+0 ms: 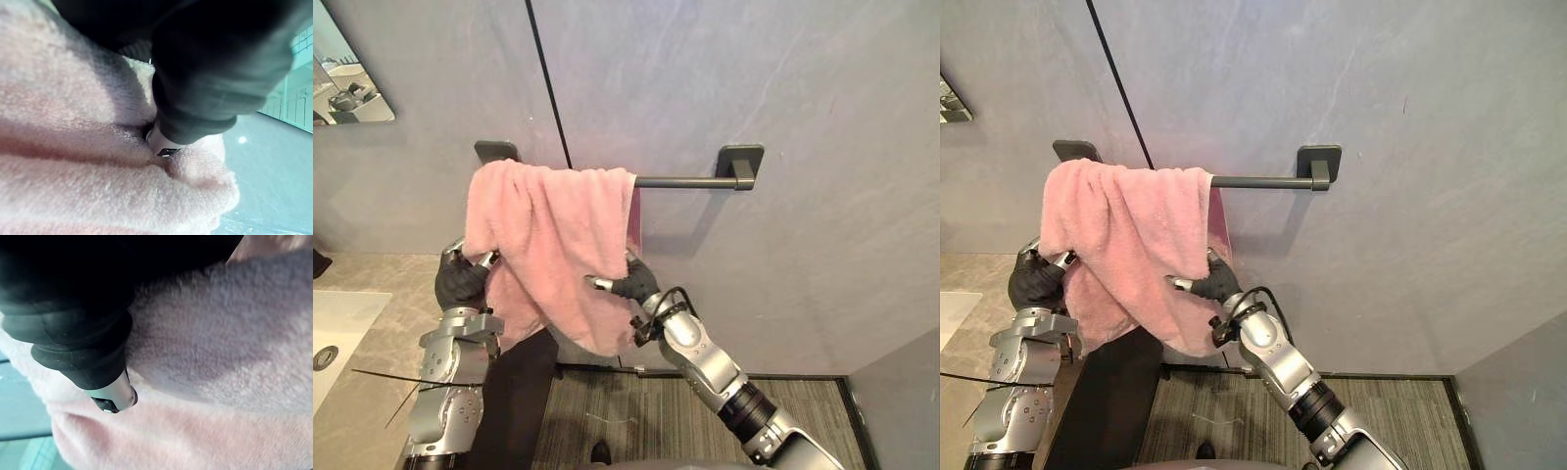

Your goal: Organize washtable

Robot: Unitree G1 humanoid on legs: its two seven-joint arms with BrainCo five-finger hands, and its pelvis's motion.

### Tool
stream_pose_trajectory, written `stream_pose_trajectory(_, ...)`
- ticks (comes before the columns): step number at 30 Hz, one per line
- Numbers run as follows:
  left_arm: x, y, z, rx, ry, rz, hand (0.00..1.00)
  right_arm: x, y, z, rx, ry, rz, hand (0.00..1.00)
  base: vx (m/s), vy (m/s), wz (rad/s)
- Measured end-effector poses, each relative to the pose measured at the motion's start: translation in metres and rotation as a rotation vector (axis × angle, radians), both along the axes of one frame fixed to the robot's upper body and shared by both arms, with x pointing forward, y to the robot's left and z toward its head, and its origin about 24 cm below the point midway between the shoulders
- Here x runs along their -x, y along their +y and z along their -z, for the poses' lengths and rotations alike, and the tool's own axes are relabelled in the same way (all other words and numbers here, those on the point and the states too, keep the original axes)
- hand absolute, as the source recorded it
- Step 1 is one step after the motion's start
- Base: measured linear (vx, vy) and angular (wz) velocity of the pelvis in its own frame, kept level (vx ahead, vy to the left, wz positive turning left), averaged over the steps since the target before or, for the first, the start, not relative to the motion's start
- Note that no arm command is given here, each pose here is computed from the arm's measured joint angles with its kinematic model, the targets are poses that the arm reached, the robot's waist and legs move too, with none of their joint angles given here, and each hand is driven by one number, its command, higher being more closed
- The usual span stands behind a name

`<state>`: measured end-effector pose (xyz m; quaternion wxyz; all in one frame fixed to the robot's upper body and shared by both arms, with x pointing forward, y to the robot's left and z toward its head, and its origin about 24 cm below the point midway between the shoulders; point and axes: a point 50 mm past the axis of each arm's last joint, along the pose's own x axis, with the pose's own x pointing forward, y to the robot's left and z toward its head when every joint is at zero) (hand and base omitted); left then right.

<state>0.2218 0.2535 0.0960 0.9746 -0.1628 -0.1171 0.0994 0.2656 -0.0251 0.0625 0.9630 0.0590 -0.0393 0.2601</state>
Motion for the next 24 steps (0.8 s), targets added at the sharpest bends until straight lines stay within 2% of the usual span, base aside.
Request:
stream_pose_trajectory(1, 0.001, -0.001, -0.001, -0.01, -0.004, 0.0, 1.0, -0.001, -0.018, 0.006, -0.002, 0.022, 0.065, 1.0, 0.0, 0.0, 0.0)
stream_pose_trajectory(8, 0.002, -0.009, 0.006, 0.01, 0.005, 0.0, 1.0, 0.006, -0.068, -0.003, -0.002, -0.041, 0.22, 1.0, 0.01, -0.001, -0.03)
stream_pose_trajectory(14, 0.002, -0.015, 0.009, 0.031, -0.006, 0.028, 1.0, 0.008, -0.081, -0.005, 0.019, -0.067, 0.256, 1.0, 0.01, 0.0, -0.09)
stream_pose_trajectory(15, 0.001, -0.018, 0.01, 0.038, -0.007, 0.029, 1.0, 0.008, -0.083, -0.004, 0.022, -0.065, 0.264, 0.0, 0.01, -0.001, -0.03)
stream_pose_trajectory(24, 0.002, -0.025, 0.015, 0.07, -0.005, 0.013, 1.0, 0.01, -0.091, 0.0, 0.003, -0.044, 0.31, 0.0, 0.01, 0.0, -0.06)
